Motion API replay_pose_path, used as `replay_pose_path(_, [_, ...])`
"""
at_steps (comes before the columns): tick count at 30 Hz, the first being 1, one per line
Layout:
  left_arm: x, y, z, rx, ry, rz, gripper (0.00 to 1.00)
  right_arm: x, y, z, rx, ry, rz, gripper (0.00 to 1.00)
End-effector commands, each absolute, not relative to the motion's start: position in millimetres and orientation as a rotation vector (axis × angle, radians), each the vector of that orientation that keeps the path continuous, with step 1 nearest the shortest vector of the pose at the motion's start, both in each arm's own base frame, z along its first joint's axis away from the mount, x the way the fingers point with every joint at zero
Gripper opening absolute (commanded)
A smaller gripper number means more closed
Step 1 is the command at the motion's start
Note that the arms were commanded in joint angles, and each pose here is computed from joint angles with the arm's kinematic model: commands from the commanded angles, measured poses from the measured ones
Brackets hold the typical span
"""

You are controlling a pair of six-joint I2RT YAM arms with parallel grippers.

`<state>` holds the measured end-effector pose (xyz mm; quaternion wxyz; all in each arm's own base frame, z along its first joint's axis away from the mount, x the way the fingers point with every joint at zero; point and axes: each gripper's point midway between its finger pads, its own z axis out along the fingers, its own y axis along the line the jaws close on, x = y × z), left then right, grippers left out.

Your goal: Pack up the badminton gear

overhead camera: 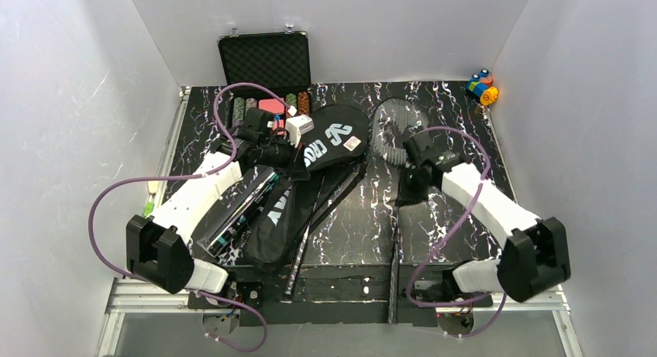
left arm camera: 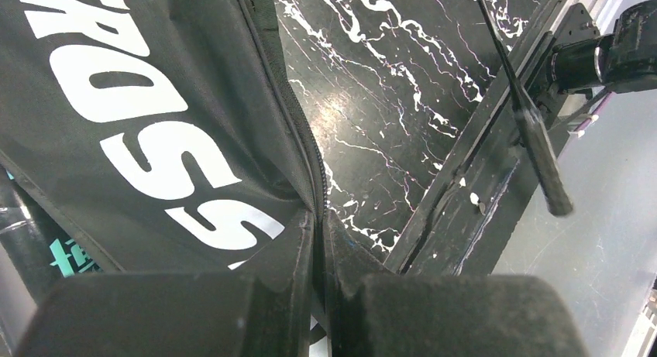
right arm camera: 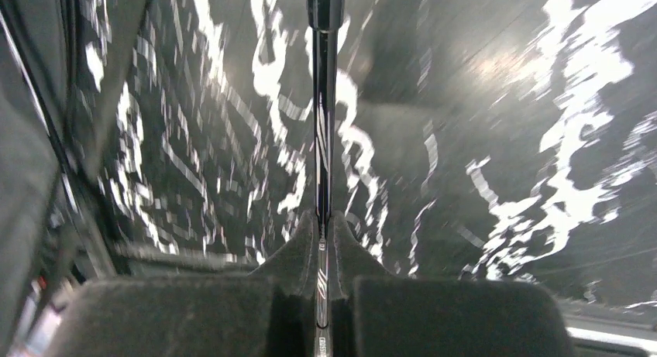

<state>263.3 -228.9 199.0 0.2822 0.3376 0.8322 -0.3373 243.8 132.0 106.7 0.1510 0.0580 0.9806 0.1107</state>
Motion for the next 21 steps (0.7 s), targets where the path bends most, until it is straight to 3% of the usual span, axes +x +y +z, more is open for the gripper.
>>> replay_pose_path(1, [275,-234,203,0.929,2.168,-0.897,0.00,169,162,102,0.103,2.931,0.421,0.01])
replay_pose_path(13, [284,-236,193,0.924,2.194,-0.880,0.00,44,187,126,-0.104,3.018,0.586,0.01])
replay_pose_path(21, [283,-239,201,0.910,2.183,-0.898,0.00,31,235,110,-0.363,3.095,0.566,0.01])
